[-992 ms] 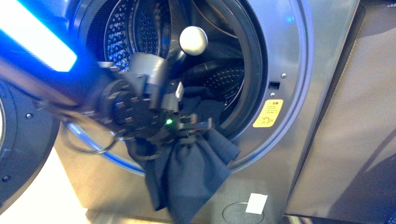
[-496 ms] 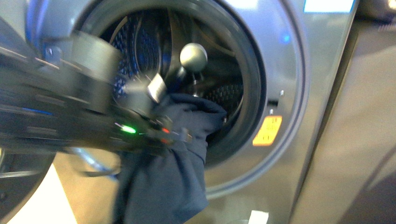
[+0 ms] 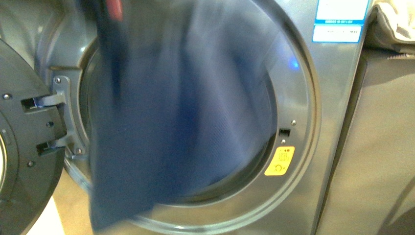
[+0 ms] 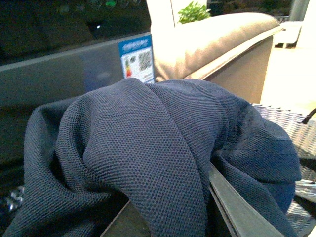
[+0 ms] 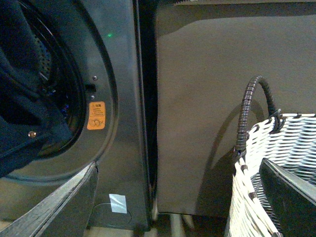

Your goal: Collect clothes from washing machine

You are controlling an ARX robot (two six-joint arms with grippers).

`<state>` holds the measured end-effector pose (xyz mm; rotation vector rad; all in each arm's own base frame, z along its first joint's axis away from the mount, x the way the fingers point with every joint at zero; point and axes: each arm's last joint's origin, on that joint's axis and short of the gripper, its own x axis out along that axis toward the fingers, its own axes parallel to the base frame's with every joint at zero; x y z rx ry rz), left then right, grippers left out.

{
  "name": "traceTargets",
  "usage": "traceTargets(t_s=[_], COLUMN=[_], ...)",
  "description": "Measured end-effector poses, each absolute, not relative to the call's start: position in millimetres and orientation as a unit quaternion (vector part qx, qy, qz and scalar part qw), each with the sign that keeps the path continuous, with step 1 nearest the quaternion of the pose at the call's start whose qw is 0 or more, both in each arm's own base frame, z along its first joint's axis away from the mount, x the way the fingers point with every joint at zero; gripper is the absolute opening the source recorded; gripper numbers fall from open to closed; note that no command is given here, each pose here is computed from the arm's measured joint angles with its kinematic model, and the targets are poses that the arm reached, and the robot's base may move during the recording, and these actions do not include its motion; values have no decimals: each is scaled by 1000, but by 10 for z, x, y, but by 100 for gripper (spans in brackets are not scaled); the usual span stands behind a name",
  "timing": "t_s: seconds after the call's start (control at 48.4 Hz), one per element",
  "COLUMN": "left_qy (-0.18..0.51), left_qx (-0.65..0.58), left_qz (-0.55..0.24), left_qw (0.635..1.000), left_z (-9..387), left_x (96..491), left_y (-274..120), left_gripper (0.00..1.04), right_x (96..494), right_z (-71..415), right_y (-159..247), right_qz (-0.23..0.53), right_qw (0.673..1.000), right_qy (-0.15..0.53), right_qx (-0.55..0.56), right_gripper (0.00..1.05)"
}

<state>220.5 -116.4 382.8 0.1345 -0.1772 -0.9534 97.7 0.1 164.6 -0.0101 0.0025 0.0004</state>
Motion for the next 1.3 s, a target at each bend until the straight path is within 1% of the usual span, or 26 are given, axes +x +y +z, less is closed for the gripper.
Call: traceTargets(t_s=[0.041, 0.227, 0.496, 0.702, 0.93, 1.095, 1.302], left_qy=[-101, -131, -147, -142, -147, -153, -157], left_qx=[64, 54, 32, 31, 36, 40, 42], left_qz=[-473, -510, -553, -564, -565, -553, -534], left_qw=[873, 848, 819, 813, 811, 818, 829], left_z=[3943, 4184, 4395, 4525, 4788, 5009, 5214], left_x=[2128, 1961, 1826, 1841, 1954, 2076, 2257], left_y=[-1208, -1344, -1582, -1764, -1994, -2118, -2154], left_gripper=[16, 16, 16, 16, 16, 16, 16], right_x=[976, 977, 976, 977, 977, 977, 977], right_z=[1647, 1646, 1647, 1646, 1646, 1646, 1646], right_y=[1, 1, 1, 1, 1, 1, 1], right_qz=[0, 0, 0, 0, 0, 0, 0], right_qw=[1000, 1000, 1000, 1000, 1000, 1000, 1000], right_qy=[1, 1, 1, 1, 1, 1, 1], right_qx=[-5, -5, -5, -5, -5, -5, -5], right_gripper=[97, 97, 97, 97, 97, 97, 97])
